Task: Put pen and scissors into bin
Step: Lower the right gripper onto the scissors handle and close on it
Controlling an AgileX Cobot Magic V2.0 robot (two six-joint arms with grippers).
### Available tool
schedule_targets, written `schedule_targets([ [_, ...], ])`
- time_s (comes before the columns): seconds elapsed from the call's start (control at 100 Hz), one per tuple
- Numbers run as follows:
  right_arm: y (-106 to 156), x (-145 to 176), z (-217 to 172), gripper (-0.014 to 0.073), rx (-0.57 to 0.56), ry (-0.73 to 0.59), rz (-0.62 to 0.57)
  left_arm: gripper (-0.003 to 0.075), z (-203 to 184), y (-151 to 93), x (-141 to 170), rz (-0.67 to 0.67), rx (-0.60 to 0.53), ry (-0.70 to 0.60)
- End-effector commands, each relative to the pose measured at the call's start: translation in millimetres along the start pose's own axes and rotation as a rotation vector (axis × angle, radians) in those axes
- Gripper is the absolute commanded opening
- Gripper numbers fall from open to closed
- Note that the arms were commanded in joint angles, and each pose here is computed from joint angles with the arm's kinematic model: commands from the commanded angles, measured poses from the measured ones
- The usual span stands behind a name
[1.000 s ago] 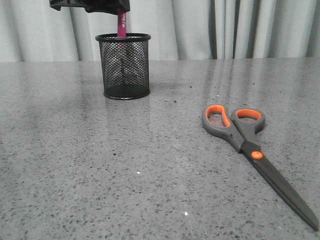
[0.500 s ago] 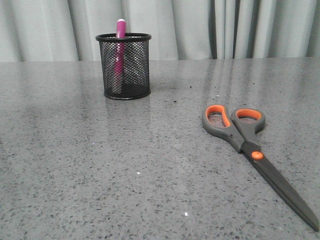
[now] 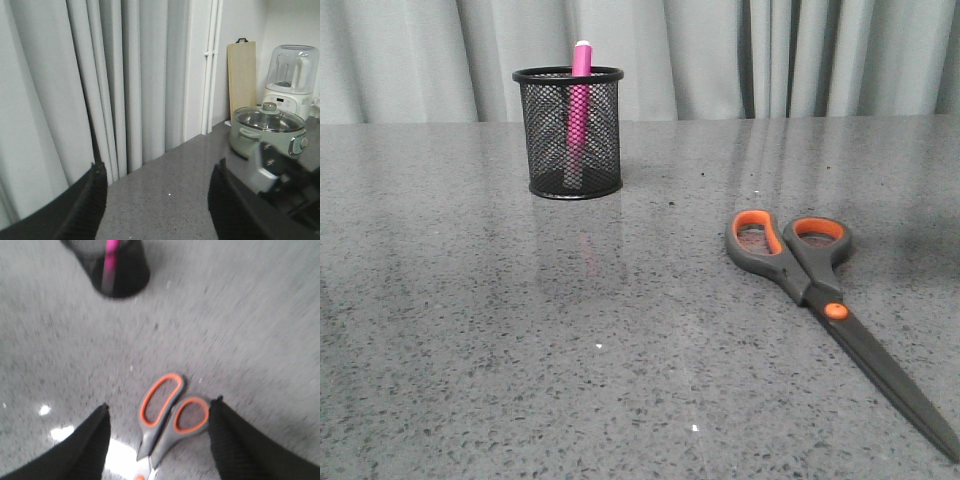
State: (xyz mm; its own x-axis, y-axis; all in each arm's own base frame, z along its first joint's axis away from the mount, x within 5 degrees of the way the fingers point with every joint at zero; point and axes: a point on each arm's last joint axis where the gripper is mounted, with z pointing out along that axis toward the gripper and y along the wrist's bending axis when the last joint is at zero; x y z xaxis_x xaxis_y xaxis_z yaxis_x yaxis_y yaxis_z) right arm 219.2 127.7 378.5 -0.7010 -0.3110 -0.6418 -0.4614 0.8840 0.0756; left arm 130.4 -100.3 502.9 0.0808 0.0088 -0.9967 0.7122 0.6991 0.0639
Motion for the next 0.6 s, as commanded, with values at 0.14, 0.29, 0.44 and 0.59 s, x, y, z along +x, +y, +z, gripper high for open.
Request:
schedule_targets([
  [0.14, 2, 3, 38, 0.0433, 0.005, 0.269, 0.085, 0.0395, -60, -17, -6, 0.024, -0.027, -0.133],
  [0.29, 9, 9, 59, 0.0433, -0.064, 0.370, 0.139, 0.0389, -73, -22, 7, 0.018, -0.027, -0.129],
  [0.44, 15, 20, 75, 0.0434, -0.082, 0.408, 0.143, 0.0389, -74, -23, 15, 0.004, -0.023, -0.116],
  [0.59, 15, 38, 91, 0.0433, -0.076, 0.496, 0.150, 0.0389, -74, -23, 16, -0.019, -0.020, -0.114],
])
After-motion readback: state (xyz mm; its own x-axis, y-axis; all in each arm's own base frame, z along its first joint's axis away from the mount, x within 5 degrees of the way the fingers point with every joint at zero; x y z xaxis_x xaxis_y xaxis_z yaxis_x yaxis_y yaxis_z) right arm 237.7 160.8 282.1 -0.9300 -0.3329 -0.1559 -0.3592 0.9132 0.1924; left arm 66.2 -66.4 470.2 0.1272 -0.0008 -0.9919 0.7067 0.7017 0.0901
